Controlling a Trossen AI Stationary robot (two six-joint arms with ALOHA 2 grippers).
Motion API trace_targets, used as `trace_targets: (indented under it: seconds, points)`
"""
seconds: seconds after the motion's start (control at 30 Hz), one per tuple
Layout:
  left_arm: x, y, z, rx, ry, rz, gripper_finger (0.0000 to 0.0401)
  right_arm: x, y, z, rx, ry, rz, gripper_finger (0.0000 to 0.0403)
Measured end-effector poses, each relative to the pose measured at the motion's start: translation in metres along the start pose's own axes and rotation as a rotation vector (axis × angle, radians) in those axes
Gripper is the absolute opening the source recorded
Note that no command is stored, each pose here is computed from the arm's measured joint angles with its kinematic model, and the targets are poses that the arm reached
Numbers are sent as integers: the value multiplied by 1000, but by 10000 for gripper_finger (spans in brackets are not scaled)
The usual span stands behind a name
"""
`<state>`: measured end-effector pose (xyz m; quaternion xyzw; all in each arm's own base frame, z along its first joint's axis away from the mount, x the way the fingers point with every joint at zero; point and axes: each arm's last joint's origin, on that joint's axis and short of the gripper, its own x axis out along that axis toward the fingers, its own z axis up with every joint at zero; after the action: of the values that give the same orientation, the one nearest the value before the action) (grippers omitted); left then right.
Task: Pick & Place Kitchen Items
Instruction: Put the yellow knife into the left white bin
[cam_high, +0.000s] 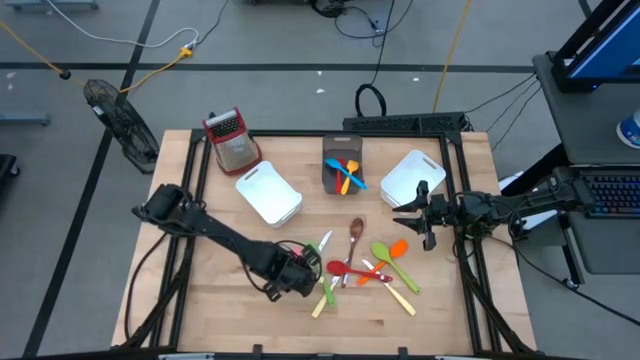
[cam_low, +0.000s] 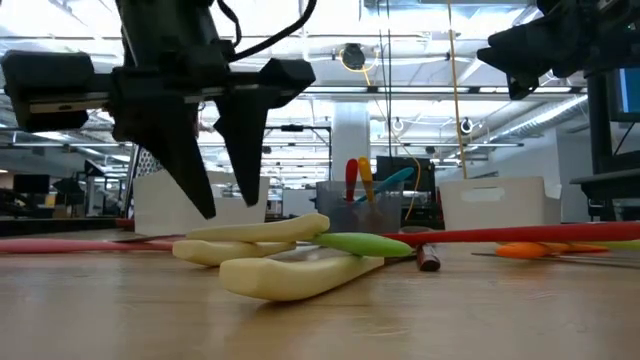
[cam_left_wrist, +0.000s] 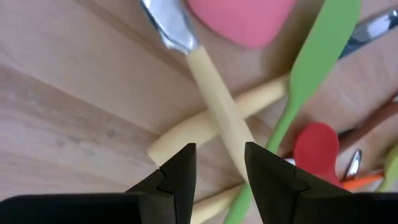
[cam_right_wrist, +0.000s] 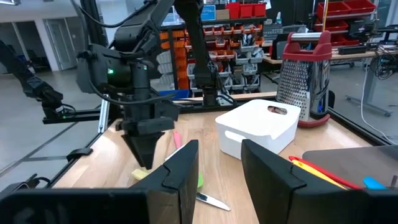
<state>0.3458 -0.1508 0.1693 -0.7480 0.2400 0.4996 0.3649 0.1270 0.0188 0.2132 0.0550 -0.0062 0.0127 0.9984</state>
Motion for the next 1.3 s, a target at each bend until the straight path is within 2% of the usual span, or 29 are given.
trace_targets:
  seconds: [0.3, 0.5, 1.03, 1.3]
  points:
    - [2, -11, 9, -28, -23, 7, 140, 0, 0, 0, 0, -1, -2, 114]
    - [1, -7, 9, -25, -3, 79, 140, 0, 0, 0, 0, 0, -2, 114]
    - [1, -7, 13, -34, -39, 98, 140, 0, 0, 0, 0, -1, -3, 114]
    - [18, -12, 15, -54, -44, 93, 140, 0, 0, 0, 0, -1, -4, 114]
